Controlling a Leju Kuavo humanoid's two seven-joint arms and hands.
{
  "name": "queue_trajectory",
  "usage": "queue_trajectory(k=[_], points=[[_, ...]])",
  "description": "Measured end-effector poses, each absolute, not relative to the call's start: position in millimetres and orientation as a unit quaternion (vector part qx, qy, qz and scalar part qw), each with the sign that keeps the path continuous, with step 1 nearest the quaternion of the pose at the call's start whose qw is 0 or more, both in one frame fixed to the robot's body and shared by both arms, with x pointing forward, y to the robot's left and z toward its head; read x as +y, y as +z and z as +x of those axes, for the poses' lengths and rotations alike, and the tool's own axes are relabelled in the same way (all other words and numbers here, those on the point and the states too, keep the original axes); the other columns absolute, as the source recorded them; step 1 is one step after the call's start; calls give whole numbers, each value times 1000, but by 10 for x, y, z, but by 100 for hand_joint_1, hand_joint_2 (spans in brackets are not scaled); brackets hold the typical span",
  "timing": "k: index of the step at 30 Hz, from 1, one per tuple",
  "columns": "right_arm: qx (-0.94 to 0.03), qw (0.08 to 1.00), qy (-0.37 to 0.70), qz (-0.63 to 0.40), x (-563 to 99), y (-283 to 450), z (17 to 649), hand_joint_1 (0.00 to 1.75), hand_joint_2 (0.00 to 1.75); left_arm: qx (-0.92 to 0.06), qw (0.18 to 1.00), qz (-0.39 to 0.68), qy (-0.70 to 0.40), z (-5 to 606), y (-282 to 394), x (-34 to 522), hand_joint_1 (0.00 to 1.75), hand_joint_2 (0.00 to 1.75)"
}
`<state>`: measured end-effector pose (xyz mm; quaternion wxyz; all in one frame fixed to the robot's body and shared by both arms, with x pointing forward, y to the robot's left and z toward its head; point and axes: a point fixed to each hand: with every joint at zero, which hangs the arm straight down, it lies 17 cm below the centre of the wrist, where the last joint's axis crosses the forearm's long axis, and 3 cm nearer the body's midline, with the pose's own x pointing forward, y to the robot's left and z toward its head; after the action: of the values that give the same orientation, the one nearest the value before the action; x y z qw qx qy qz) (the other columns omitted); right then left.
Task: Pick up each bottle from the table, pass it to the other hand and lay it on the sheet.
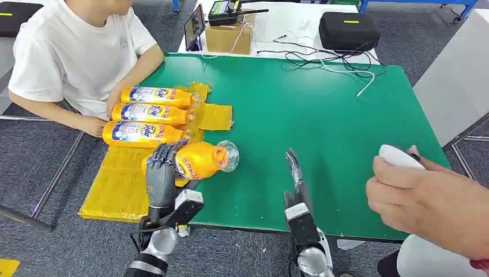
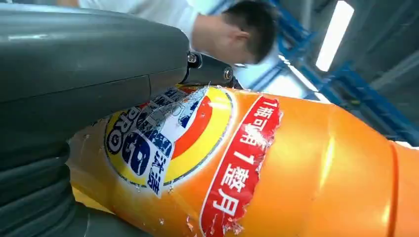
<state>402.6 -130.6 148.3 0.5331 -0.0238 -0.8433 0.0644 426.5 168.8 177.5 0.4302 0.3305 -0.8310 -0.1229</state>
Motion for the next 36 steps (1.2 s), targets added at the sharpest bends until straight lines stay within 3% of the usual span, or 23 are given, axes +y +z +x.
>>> queue_trajectory(k=[4,9,19,20,21,22,23,28,29,36], points=[[-839,542,55,-18,-1293,1440,4077,0,0,-791,429,392,-193,4469,1593,1852,175,175],[-834,550,54,-10,-1256,1389,4113,0,0,-715,484,442,-243,4705,1199,2101,175,175],[-824,564,45,-1,-1215,1301,4173,0,0,-614,581,454,-281,4926,479,2471,175,175],[-823,566,44,-1,-1213,1292,4176,0,0,-612,585,451,-282,4933,444,2476,143,175],[-823,567,44,-1,-1212,1285,4177,0,0,-611,587,449,-283,4949,436,2474,143,175],[-822,568,43,-2,-1215,1272,4180,0,0,-610,590,445,-286,4958,408,2460,16,175],[-821,569,43,-2,-1214,1263,4181,0,0,-609,593,442,-287,4970,389,2455,0,175],[-817,575,41,-4,-1246,1210,4194,0,0,-603,614,406,-306,5038,253,2340,0,175],[-816,576,41,-3,-1248,1201,4195,0,0,-603,620,396,-309,5050,232,2309,0,0],[-813,581,45,-4,-1260,1154,4204,0,0,-613,638,325,-333,5077,142,2009,0,0]])
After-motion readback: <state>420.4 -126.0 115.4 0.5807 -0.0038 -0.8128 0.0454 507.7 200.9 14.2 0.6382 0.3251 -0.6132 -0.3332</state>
